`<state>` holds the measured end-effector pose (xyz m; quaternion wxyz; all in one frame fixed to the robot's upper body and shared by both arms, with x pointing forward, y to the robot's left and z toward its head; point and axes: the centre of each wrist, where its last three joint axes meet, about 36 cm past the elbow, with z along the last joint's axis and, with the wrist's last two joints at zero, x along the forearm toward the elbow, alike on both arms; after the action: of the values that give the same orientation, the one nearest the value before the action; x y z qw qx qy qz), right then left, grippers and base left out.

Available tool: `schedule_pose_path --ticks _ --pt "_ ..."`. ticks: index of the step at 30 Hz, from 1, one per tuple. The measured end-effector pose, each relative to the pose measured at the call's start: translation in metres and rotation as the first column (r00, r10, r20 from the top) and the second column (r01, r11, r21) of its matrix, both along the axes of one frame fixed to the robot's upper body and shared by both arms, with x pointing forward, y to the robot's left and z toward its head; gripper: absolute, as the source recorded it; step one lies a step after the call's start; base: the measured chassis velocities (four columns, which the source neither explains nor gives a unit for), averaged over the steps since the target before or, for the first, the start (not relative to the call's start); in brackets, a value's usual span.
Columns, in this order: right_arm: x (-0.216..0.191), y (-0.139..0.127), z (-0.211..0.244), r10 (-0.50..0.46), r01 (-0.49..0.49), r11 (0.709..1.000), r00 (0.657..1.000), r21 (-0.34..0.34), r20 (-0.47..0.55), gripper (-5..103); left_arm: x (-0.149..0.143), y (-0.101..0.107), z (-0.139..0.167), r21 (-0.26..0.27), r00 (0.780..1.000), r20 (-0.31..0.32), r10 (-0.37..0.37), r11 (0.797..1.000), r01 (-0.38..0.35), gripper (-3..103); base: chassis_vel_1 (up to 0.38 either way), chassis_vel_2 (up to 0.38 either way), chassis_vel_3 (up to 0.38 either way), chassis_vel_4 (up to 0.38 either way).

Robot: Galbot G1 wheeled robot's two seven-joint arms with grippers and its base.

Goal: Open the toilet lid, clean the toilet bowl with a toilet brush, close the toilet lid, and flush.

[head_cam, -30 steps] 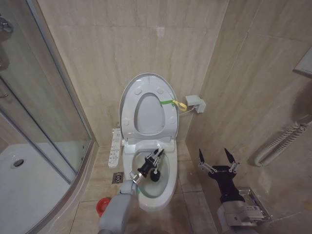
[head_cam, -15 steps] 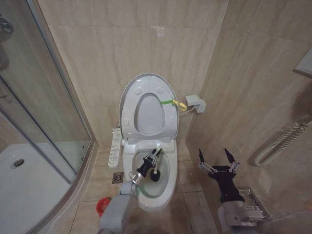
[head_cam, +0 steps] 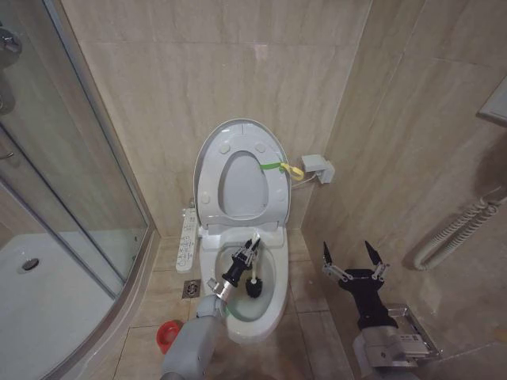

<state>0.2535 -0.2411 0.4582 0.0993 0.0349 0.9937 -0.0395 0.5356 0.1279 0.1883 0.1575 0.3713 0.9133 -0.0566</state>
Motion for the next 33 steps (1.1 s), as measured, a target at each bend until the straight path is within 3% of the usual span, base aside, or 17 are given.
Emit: schedule_pose_path --ticks 1,3,6,7,9,11,13,14,15,18,21,24,26,29,30,32,33 --pt "0.0 0.0 0.0 0.0 0.0 1.0 1.0 0.0 0.0 100 0.0 0.001 0.0 0.029 1.0 0.007 -0.008 1.0 0.008 21 0.0 0.0 0.0 0.0" --pt "0.0 0.0 0.0 0.0 0.0 1.0 1.0 0.0 0.0 100 0.001 0.001 0.001 0.03 1.0 0.011 -0.005 1.0 0.004 21 0.0 0.0 0.0 0.0" --pt "0.0 0.0 0.0 0.0 0.0 1.0 1.0 0.0 0.0 100 0.004 -0.005 0.007 -0.089 0.999 -0.007 0.038 0.995 -0.038 21 0.0 0.0 0.0 0.0" --pt "0.0 0.0 0.0 0.0 0.0 1.0 1.0 0.0 0.0 100 0.004 -0.005 0.007 -0.089 0.999 -0.007 0.038 0.995 -0.038 21 0.0 0.0 0.0 0.0" --pt "0.0 0.0 0.0 0.0 0.0 1.0 1.0 0.0 0.0 100 0.006 -0.011 0.012 -0.175 0.998 -0.035 0.055 0.983 -0.061 21 0.0 0.0 0.0 0.0" --pt "0.0 0.0 0.0 0.0 0.0 1.0 1.0 0.0 0.0 100 0.007 -0.012 0.014 -0.207 0.997 -0.047 0.064 0.976 -0.072 21 0.0 0.0 0.0 0.0" --pt "0.0 0.0 0.0 0.0 0.0 1.0 1.0 0.0 0.0 100 0.008 -0.011 0.013 -0.195 0.997 -0.045 0.061 0.978 -0.068 21 0.0 0.0 0.0 0.0" --pt "0.0 0.0 0.0 0.0 0.0 1.0 1.0 0.0 0.0 100 0.007 -0.007 0.008 -0.147 0.998 -0.034 0.051 0.988 -0.055 21 0.0 0.0 0.0 0.0" --pt "0.0 0.0 0.0 0.0 0.0 1.0 1.0 0.0 0.0 100 0.007 -0.007 0.008 -0.147 0.998 -0.034 0.051 0.988 -0.055 21 0.0 0.0 0.0 0.0" --pt "0.0 0.0 0.0 0.0 0.0 1.0 1.0 0.0 0.0 100 0.006 -0.002 0.003 -0.044 1.0 -0.008 0.019 0.999 -0.019 21 0.0 0.0 0.0 0.0" --pt "0.0 0.0 0.0 0.0 0.0 1.0 1.0 0.0 0.0 100 0.007 -0.002 0.004 -0.013 1.0 0.005 0.006 1.0 -0.006 21 0.0 0.0 0.0 0.0" --pt "0.0 0.0 0.0 0.0 0.0 1.0 1.0 0.0 0.0 100 0.009 -0.004 0.008 -0.039 1.0 0.009 0.013 0.999 -0.013 21 0.0 0.0 0.0 0.0" --pt "0.0 0.0 0.0 0.0 0.0 1.0 1.0 0.0 0.0 100 0.01 -0.011 0.013 -0.124 0.999 -0.009 0.036 0.992 -0.037 21 0.0 0.0 0.0 0.0" --pt "0.0 0.0 0.0 0.0 0.0 1.0 1.0 0.0 0.0 100 0.009 -0.015 0.013 -0.157 0.999 -0.024 0.039 0.987 -0.043 21 0.0 0.0 0.0 0.0" --pt "0.0 0.0 0.0 0.0 0.0 1.0 1.0 0.0 0.0 100 0.007 -0.015 0.012 -0.16 0.999 -0.034 0.04 0.986 -0.044 21 0.0 0.0 0.0 0.0" --pt "0.0 0.0 0.0 0.0 0.0 1.0 1.0 0.0 0.0 100 0.005 -0.009 0.005 -0.071 1.0 -0.016 0.015 0.997 -0.016 21 0.0 0.0 0.0 0.0" --pt "0.0 0.0 0.0 0.0 0.0 1.0 1.0 0.0 0.0 100 0.005 -0.009 0.005 -0.071 1.0 -0.016 0.015 0.997 -0.016 21 0.0 0.0 0.0 0.0"
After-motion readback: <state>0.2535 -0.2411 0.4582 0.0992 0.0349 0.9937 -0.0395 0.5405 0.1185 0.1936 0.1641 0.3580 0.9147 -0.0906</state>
